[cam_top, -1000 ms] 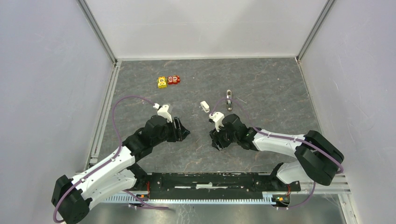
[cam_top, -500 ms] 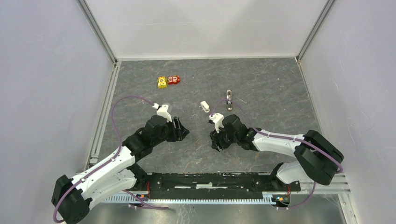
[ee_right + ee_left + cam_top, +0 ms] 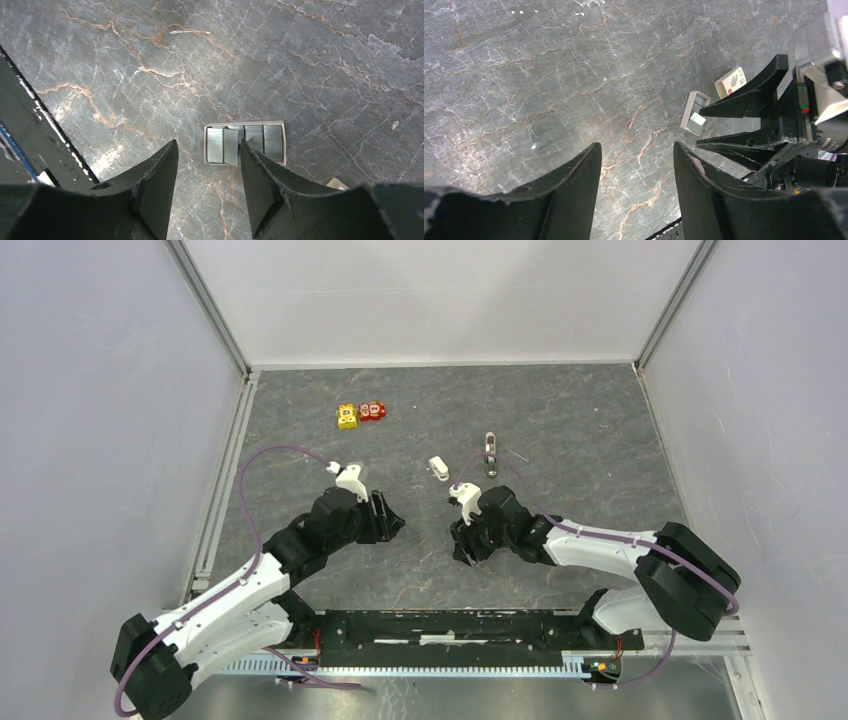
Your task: Load the staples into the stapler
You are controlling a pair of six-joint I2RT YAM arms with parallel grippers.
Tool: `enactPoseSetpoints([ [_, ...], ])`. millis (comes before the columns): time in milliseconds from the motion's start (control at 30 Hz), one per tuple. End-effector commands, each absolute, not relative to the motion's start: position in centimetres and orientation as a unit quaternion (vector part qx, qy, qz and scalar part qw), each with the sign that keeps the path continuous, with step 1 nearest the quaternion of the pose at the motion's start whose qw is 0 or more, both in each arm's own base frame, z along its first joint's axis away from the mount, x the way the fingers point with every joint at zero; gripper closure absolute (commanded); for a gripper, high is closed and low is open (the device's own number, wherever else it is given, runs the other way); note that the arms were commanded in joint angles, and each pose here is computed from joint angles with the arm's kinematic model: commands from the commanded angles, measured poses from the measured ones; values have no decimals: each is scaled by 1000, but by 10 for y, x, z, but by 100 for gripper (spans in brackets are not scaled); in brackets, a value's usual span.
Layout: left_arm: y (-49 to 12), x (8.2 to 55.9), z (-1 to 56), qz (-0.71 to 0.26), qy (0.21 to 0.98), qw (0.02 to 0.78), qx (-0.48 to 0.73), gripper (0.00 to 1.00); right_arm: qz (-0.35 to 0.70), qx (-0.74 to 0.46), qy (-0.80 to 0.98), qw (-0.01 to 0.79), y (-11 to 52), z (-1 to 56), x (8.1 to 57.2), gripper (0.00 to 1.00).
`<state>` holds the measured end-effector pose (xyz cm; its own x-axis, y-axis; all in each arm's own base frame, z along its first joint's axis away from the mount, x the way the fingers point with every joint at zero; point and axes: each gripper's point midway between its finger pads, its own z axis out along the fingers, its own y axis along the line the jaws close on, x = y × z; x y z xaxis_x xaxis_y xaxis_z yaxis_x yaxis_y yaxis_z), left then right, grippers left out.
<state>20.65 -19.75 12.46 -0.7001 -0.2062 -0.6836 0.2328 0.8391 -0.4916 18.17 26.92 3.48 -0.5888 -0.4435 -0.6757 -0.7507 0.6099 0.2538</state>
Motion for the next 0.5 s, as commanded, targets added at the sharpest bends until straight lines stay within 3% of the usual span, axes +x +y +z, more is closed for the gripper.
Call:
enactPoseSetpoints([
  [0, -197, 210, 123, -284, 876, 388, -22, 39, 302, -349, 832, 308, 279, 53, 181, 45],
  [267, -199, 210, 120, -287, 878, 383, -24, 39, 360, -348, 814, 295, 290, 63, 165, 47],
  [467, -198, 210, 119, -286, 878, 384, -25, 40, 322, -335, 822, 330, 283, 71, 183, 50],
])
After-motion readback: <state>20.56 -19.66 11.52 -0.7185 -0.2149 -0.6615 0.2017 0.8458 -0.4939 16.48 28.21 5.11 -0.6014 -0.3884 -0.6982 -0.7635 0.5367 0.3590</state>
